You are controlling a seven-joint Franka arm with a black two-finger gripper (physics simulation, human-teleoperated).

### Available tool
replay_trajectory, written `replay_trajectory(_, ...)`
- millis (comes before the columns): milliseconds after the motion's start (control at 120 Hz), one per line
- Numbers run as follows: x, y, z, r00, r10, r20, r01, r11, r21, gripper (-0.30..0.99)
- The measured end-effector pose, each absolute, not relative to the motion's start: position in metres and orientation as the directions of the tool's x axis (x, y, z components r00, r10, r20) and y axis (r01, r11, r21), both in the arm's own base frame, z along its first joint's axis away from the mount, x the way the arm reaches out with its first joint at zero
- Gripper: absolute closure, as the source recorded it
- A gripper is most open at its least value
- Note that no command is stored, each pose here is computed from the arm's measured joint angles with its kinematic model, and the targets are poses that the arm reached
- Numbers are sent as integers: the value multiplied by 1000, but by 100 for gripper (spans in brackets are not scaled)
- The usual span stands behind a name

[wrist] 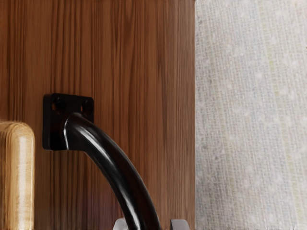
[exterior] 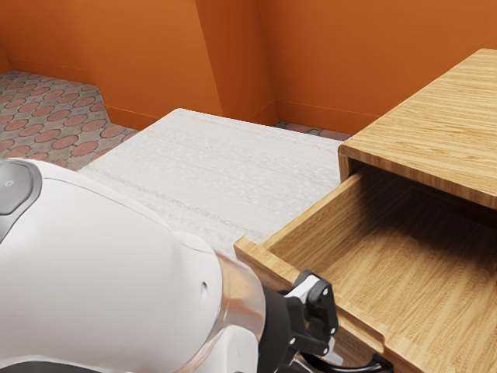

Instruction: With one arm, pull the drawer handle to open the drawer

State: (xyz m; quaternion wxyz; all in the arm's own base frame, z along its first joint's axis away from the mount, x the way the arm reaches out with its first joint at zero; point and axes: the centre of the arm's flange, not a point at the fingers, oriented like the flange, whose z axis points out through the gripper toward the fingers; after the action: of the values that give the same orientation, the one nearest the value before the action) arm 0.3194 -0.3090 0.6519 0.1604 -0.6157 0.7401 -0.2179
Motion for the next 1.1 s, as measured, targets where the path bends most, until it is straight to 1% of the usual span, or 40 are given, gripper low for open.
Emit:
replay_trajectory(67,311,-310,654,-190,-981,29,-838,147,-525,71)
replay_trajectory(317,298,-311,648,-181,-983,25,-846,143,-513,67)
replay_trajectory(525,294,-312,651,-174,-984,26,-856,138,-499,55)
replay_trajectory(667,278,-321,691,-190,-981,34,-844,146,-517,51)
replay_trajectory(717,270,-322,717,-195,-980,41,-836,144,-530,50)
replay_trajectory(767,267,-314,755,-188,-980,65,-827,122,-549,49)
replay_trajectory(817,290,-291,796,-147,-985,86,-833,76,-548,47)
replay_trajectory(858,332,-256,824,-68,-992,106,-852,3,-523,42)
replay_trajectory(892,374,-214,837,35,-991,131,-870,-95,-484,36)
replay_trajectory(925,405,-173,838,150,-978,142,-876,-199,-440,31)
replay_trajectory(983,435,-123,829,336,-931,140,-858,-364,-363,23)
replay_trajectory(1042,449,-97,817,467,-875,132,-821,-484,-302,17)
replay_trajectory(1100,450,-85,812,558,-820,128,-779,-570,-262,13)
